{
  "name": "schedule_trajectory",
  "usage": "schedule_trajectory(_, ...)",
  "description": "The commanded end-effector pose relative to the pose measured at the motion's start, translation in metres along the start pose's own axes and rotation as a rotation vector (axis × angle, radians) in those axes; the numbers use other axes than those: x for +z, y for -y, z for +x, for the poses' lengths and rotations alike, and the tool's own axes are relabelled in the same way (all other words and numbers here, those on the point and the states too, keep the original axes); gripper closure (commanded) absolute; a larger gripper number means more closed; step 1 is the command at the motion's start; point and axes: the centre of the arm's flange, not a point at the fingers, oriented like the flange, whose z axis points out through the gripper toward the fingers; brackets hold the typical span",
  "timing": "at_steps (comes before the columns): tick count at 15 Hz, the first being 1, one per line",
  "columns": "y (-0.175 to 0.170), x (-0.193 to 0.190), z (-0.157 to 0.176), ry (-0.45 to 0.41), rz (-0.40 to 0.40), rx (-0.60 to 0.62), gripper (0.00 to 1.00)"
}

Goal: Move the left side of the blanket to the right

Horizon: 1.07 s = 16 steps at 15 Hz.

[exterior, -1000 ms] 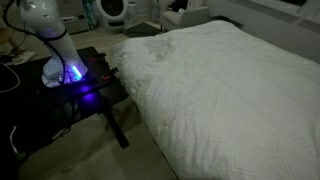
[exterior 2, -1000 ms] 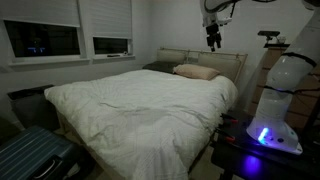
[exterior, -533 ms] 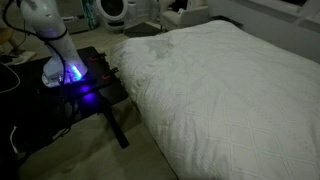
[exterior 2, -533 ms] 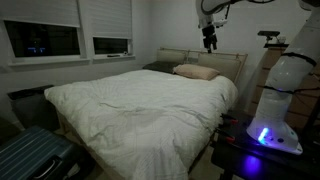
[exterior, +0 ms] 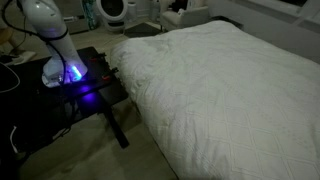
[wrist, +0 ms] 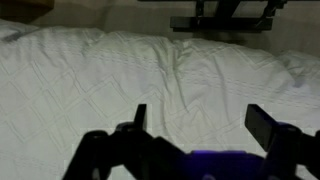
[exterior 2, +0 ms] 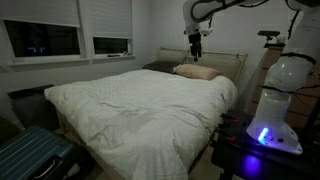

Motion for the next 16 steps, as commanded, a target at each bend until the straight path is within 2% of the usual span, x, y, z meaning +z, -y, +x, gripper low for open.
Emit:
schedule_trajectory(1, 0.044, 0.014, 0.021, -0.043, 0.018, -0.11, 0.0)
schedule_trajectory(8, 0.14, 0.041, 0.056, -0.078, 0.033, -0.309, 0.0)
schedule_trajectory(16, 0.241, 0.098, 0.086, -0.084, -0.003, -0.639, 0.0)
